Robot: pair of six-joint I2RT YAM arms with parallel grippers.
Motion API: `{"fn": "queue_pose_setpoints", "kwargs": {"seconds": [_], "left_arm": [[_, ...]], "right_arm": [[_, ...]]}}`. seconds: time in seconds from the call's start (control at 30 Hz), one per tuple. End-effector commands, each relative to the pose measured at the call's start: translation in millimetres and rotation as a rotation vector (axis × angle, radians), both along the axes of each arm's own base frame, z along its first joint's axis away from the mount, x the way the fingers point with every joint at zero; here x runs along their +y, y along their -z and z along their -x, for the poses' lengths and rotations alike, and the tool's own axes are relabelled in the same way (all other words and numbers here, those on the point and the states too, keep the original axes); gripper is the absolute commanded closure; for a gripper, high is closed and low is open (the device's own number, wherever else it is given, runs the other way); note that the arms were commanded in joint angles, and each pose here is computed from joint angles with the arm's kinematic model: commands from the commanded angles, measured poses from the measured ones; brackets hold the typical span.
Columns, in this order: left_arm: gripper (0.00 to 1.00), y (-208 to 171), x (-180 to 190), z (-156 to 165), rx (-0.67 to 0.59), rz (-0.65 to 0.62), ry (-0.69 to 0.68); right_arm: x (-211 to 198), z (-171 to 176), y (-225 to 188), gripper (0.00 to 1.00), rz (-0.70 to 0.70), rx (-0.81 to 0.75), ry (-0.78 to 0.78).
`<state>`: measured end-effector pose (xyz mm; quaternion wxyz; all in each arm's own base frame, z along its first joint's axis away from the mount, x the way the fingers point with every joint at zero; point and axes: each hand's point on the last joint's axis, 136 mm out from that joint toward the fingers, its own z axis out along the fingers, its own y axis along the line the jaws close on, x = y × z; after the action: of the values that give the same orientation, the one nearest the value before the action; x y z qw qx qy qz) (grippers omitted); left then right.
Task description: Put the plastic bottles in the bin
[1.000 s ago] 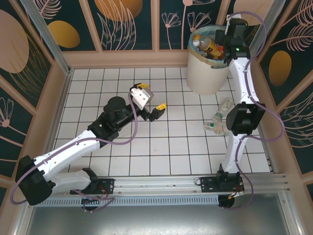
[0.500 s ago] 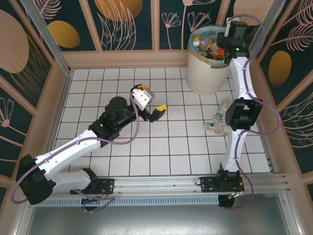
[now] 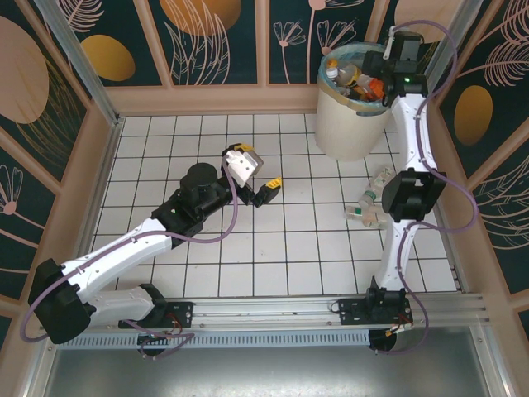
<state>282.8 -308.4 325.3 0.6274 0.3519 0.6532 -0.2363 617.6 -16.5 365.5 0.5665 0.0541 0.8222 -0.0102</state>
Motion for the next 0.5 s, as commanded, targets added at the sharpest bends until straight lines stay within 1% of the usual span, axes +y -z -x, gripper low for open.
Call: {"fn": "queue_pose_setpoints", "kwargs": {"seconds": [0.0, 0.07, 0.13, 0.23, 0.3, 0.37, 0.47], "left_arm": [[0.01, -2.6, -0.9, 1.5, 0.002, 0.015, 0.008], [0.01, -4.7, -0.9, 0.9, 0.003, 0.019, 0.006], [0.01, -4.3, -0.9, -1.2, 0.007, 0.017, -0.003], [0.01, 0.4, -0.9, -5.7, 0.011, 0.014, -0.025], [0.03, 3.7, -2.4, -8.3, 0.018, 0.012, -0.031], [0.06, 5.4, -6.9, -9.0, 0.022, 0.024, -0.017], [0.07, 8.3, -18.1, -7.5, 0.021, 0.051, 0.011]], "right_arm": [[-5.1, 54.2, -85.1, 0.26, -0.067, -0.146, 0.056], [-14.9, 79.4, -88.5, 0.28, -0.111, -0.159, 0.127], [-21.8, 106.2, -81.4, 0.28, -0.153, -0.164, 0.18], [-26.1, 154.8, -58.8, 0.29, -0.218, -0.175, 0.224], [-29.2, 187.7, -35.9, 0.31, -0.263, -0.17, 0.25], [-32.6, 219.7, -2.4, 0.33, -0.309, -0.127, 0.286], [-30.2, 253.3, 52.8, 0.31, -0.361, -0.038, 0.31]]}}
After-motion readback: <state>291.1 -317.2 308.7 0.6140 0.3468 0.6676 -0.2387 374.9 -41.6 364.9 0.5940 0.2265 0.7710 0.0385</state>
